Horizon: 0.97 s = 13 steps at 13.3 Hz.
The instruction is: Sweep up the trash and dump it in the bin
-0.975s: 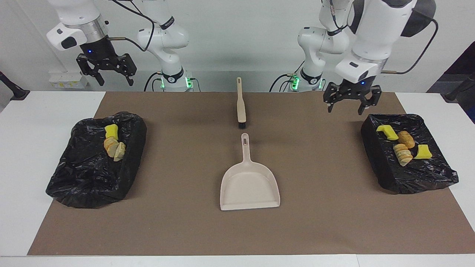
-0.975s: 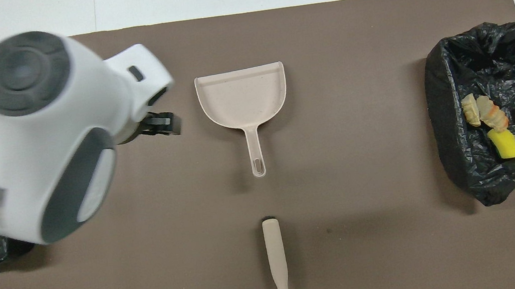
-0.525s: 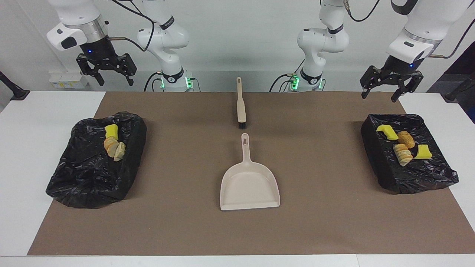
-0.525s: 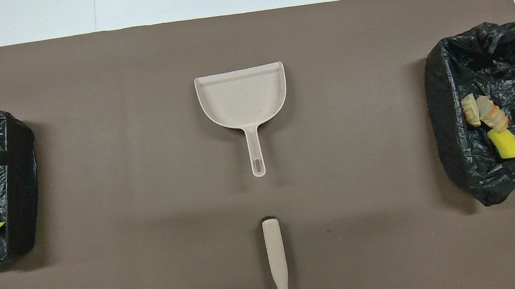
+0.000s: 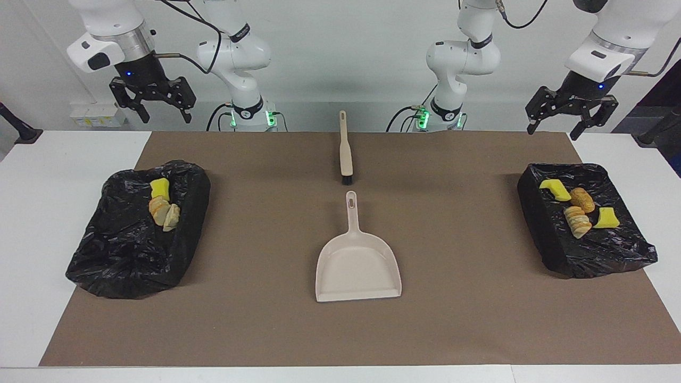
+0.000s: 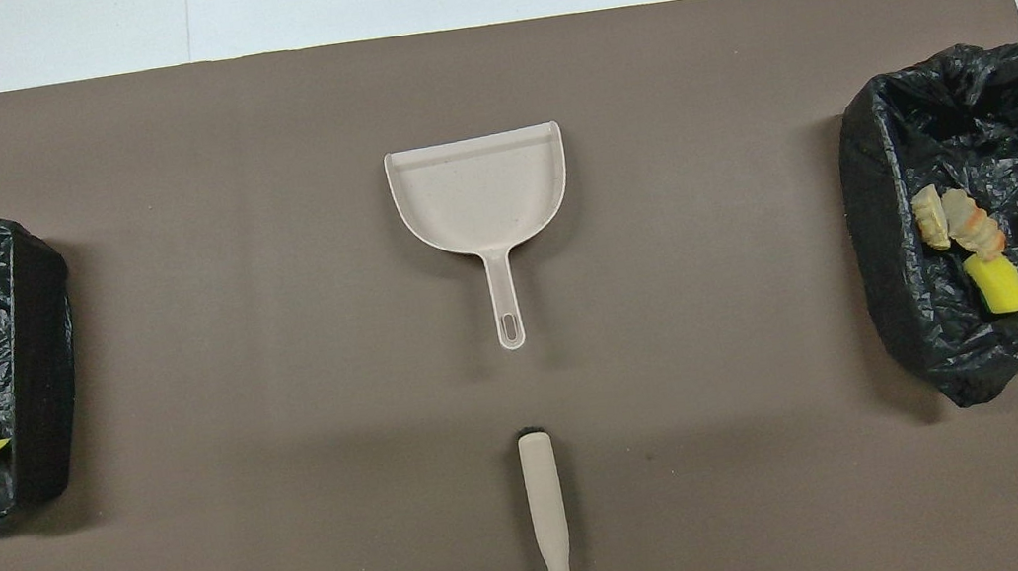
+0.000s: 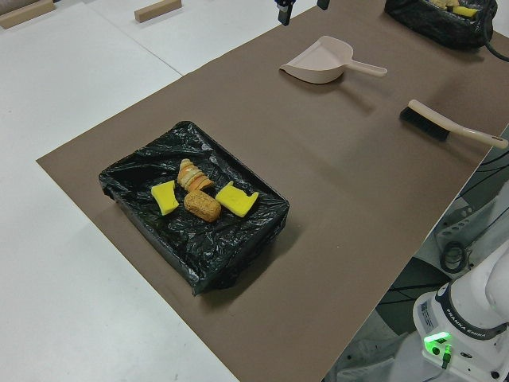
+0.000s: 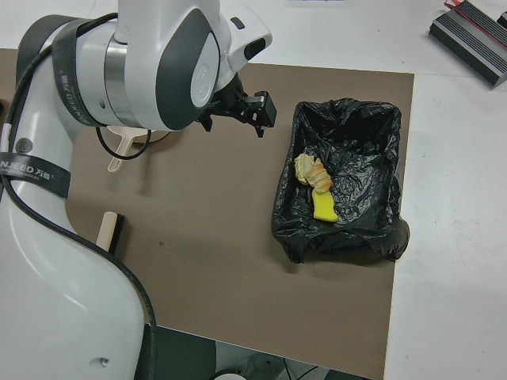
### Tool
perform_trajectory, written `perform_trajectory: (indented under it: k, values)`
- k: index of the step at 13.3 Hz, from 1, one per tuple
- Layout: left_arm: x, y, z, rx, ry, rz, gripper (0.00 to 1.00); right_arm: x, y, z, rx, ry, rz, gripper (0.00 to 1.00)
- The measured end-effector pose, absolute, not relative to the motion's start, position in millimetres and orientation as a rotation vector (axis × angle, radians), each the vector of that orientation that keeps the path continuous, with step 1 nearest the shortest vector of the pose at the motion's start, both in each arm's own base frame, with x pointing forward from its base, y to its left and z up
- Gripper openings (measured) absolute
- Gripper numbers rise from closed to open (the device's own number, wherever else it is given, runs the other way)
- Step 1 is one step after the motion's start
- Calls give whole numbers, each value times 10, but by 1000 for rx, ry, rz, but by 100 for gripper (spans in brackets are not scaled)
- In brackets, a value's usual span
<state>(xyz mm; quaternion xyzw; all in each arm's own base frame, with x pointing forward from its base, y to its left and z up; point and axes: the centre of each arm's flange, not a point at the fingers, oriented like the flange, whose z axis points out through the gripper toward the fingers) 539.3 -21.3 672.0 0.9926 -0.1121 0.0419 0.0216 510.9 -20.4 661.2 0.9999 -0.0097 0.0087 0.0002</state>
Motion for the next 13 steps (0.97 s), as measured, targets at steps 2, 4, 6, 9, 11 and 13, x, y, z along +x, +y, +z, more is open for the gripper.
perform_trajectory:
  k: [2,4,6,9,11,13]
  values:
    - [5387,-226,6715,3076,-351,122,100,5109,-204,6612,3141,-30,27,100]
    - [5381,-236,6711,3075,-354,114,100,5109,-204,6612,3141,-30,27,100]
    - [5378,-237,6708,3075,-354,110,100,5109,-204,6612,3141,-30,27,100]
    - [5377,-241,6707,3075,-356,108,100,5109,-204,6612,3141,-30,27,100]
    - [5371,-238,6702,3075,-358,100,100,5109,-204,6612,3141,-30,27,100]
    - [5359,-236,6690,3075,-360,91,100,5109,-204,6612,3141,-30,27,100]
